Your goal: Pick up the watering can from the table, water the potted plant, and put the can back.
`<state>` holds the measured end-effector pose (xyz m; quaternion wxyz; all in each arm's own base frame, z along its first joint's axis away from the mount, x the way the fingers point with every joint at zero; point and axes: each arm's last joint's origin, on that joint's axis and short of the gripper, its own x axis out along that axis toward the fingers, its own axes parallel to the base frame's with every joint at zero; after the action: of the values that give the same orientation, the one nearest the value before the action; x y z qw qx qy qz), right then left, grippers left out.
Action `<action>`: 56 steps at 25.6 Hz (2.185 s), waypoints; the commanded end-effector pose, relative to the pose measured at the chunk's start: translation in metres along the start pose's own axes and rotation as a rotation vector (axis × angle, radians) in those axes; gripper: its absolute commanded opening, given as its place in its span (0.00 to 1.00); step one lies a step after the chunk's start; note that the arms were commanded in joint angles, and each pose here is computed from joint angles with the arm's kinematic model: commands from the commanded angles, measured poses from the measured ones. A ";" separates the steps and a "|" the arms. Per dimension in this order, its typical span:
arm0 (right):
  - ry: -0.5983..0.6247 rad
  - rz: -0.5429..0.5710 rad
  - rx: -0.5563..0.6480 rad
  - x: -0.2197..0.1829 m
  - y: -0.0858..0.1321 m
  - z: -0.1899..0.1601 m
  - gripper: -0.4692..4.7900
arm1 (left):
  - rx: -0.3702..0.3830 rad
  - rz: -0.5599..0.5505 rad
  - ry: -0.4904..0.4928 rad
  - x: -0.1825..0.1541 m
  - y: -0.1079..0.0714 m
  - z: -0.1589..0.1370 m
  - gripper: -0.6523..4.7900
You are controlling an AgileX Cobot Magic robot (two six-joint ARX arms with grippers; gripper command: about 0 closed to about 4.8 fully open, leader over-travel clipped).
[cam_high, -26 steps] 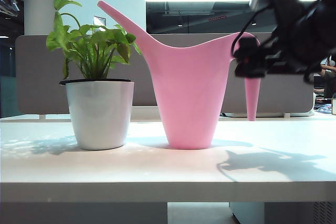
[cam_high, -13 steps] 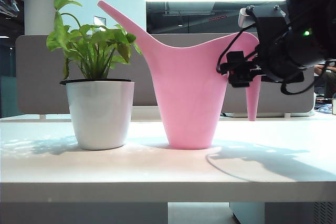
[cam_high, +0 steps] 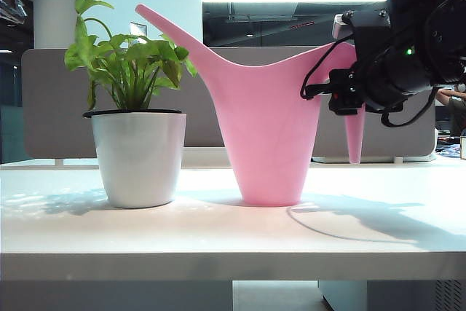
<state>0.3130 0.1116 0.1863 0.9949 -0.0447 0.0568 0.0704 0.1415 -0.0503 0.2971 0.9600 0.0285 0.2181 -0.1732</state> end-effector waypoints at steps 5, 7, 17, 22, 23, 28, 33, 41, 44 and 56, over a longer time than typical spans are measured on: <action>-0.084 -0.023 -0.293 -0.011 -0.008 0.085 0.08 | 0.004 0.002 -0.017 -0.001 0.000 0.002 0.13; -0.111 -0.035 -0.348 -0.015 -0.010 0.106 0.08 | 0.004 0.002 -0.017 -0.001 0.000 0.002 0.13; -0.248 -0.108 -0.655 -0.071 -0.028 0.214 0.08 | 0.004 0.002 -0.017 -0.001 0.000 0.002 0.13; -0.272 -0.086 -0.790 -0.098 -0.034 0.232 0.08 | 0.004 0.002 -0.017 -0.001 0.000 0.002 0.13; -0.230 -0.079 -0.838 -0.099 -0.034 0.231 0.08 | 0.004 0.002 -0.017 -0.001 0.000 0.002 0.13; -0.204 -0.067 -0.885 -0.097 -0.033 0.228 0.08 | 0.004 0.002 -0.017 -0.001 0.000 0.002 0.13; -0.217 -0.071 -0.979 -0.098 -0.030 0.229 0.08 | 0.004 0.002 -0.017 -0.001 0.000 0.002 0.13; -0.284 -0.117 -1.007 -0.100 -0.031 0.238 0.08 | 0.004 0.002 -0.016 -0.001 0.000 0.002 0.13; -0.292 -0.123 -1.010 -0.101 -0.031 0.240 0.08 | 0.004 0.002 -0.016 -0.001 0.000 0.002 0.13; -0.314 -0.107 -0.994 -0.093 -0.029 0.242 0.08 | 0.004 0.002 -0.016 -0.001 0.000 0.002 0.13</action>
<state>0.2554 0.0955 0.4270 0.8346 -0.5379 -0.1011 0.0630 0.1415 -0.0504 0.2971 0.9600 0.0285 0.2181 -0.1735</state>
